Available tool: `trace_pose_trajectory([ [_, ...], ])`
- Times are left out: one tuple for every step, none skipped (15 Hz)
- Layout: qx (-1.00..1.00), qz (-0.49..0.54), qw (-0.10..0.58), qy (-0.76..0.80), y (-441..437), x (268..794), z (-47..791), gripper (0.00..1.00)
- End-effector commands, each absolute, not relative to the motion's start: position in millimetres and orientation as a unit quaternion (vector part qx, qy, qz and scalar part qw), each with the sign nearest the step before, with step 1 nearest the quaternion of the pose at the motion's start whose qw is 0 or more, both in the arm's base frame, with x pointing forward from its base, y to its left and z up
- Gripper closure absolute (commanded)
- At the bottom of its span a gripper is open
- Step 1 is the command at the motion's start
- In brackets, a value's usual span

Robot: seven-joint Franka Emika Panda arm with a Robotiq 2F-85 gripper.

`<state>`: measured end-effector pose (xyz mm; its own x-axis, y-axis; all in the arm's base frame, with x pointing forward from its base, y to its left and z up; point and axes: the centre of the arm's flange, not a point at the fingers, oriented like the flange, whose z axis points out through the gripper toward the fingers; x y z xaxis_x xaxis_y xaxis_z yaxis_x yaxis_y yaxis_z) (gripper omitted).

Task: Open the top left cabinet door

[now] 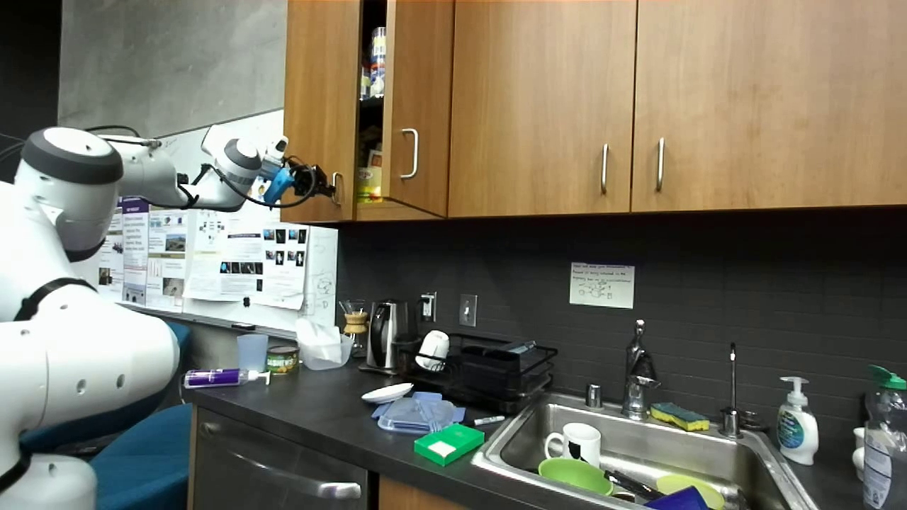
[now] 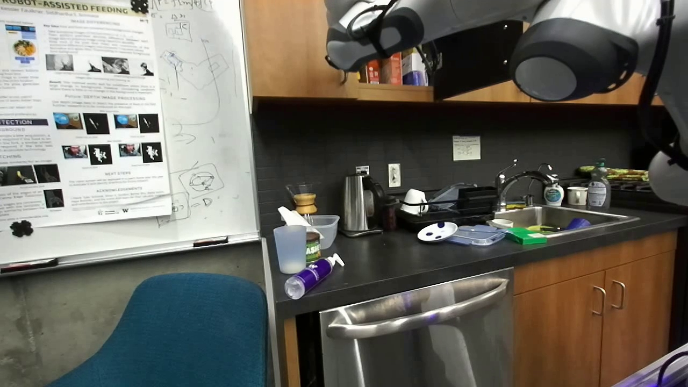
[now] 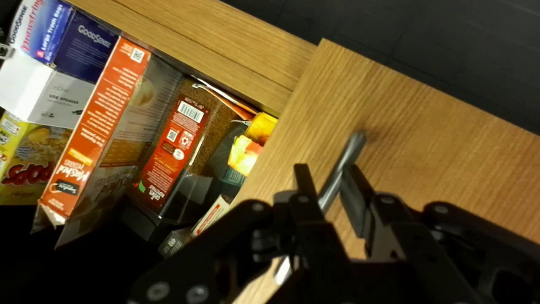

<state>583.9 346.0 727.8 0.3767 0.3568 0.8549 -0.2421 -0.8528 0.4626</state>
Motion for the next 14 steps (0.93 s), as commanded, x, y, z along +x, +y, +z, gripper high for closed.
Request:
trace_pose_trajectory([
  [0.783,0.561,0.264,0.041,344.6,584.4,737.1,1.00],
  [0.782,0.563,0.264,0.042,345.0,583.0,737.5,1.00],
  [0.781,0.564,0.264,0.043,345.5,581.9,738.1,1.00],
  [0.781,0.565,0.264,0.043,345.0,581.3,738.3,1.00],
  [0.781,0.564,0.264,0.043,344.7,581.0,738.2,1.00],
  [0.781,0.564,0.264,0.042,344.1,580.9,738.4,0.76],
  [0.781,0.565,0.263,0.041,344.0,580.9,738.7,0.74],
  [0.783,0.566,0.256,0.040,343.7,581.1,738.9,0.69],
  [0.784,0.566,0.252,0.038,343.1,581.8,738.9,0.64],
  [0.785,0.566,0.249,0.037,342.7,582.3,738.7,0.56],
  [0.786,0.566,0.246,0.036,341.7,583.4,738.4,0.50],
  [0.786,0.568,0.243,0.035,340.7,584.3,738.4,0.42],
  [0.785,0.572,0.235,0.032,338.8,586.3,738.5,0.36],
  [0.786,0.574,0.227,0.027,336.3,588.3,739.2,0.30],
])
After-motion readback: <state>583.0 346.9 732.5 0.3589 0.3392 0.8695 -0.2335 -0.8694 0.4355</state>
